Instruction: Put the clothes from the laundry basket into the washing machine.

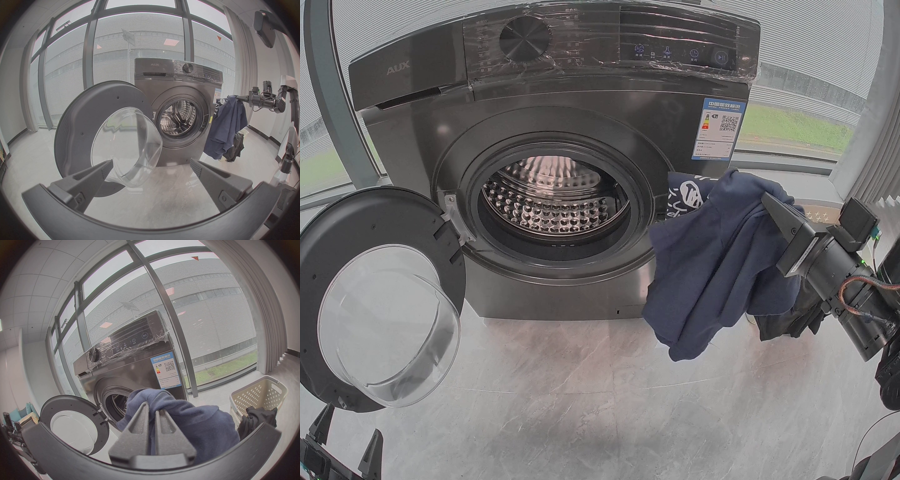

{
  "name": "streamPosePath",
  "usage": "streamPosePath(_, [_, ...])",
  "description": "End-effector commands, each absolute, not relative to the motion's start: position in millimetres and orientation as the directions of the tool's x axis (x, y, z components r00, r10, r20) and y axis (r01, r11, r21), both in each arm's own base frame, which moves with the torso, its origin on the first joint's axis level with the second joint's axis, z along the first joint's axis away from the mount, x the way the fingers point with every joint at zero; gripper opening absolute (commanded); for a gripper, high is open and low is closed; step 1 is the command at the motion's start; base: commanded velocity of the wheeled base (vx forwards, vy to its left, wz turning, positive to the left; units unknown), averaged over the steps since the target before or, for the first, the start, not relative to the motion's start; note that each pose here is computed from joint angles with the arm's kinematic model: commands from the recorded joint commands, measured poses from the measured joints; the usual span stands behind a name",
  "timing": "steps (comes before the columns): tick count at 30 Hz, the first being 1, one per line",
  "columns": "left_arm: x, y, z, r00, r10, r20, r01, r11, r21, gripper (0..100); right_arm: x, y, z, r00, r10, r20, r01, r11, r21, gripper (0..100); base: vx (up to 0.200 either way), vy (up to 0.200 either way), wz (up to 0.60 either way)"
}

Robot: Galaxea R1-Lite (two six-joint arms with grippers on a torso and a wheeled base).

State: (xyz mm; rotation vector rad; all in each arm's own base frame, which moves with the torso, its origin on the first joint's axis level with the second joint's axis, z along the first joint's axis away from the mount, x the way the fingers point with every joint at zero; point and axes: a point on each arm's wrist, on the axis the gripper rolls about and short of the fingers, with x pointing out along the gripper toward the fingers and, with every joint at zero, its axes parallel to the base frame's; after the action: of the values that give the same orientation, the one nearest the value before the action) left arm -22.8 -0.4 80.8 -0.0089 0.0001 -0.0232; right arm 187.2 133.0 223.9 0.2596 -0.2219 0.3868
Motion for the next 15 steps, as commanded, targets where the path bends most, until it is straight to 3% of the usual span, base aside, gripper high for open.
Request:
streamPosePath(1, [-22.9,-0.4,75.9,1.000,-0.023,0.002,0.023,1.000,-0.009,100,187.3,133.1,223.5,0.903,0.343,0.260,-0.399,0.894,0.206,0,-0.200,0.000,0.00])
streamPosePath(5, [-22.9,-0.4,75.9,1.000,-0.023,0.002,0.023,1.000,-0.009,100,187.9,132.7,222.7,0.904,0.340,0.257,-0.395,0.895,0.205,0,-0.200,0.000,0.00])
streamPosePath(15, [-22.9,-0.5,75.9,1.000,-0.026,0.002,0.026,1.000,-0.009,100,189.2,132.4,214.5,0.912,0.342,0.227,-0.388,0.900,0.199,0,0.000,0.020,0.00])
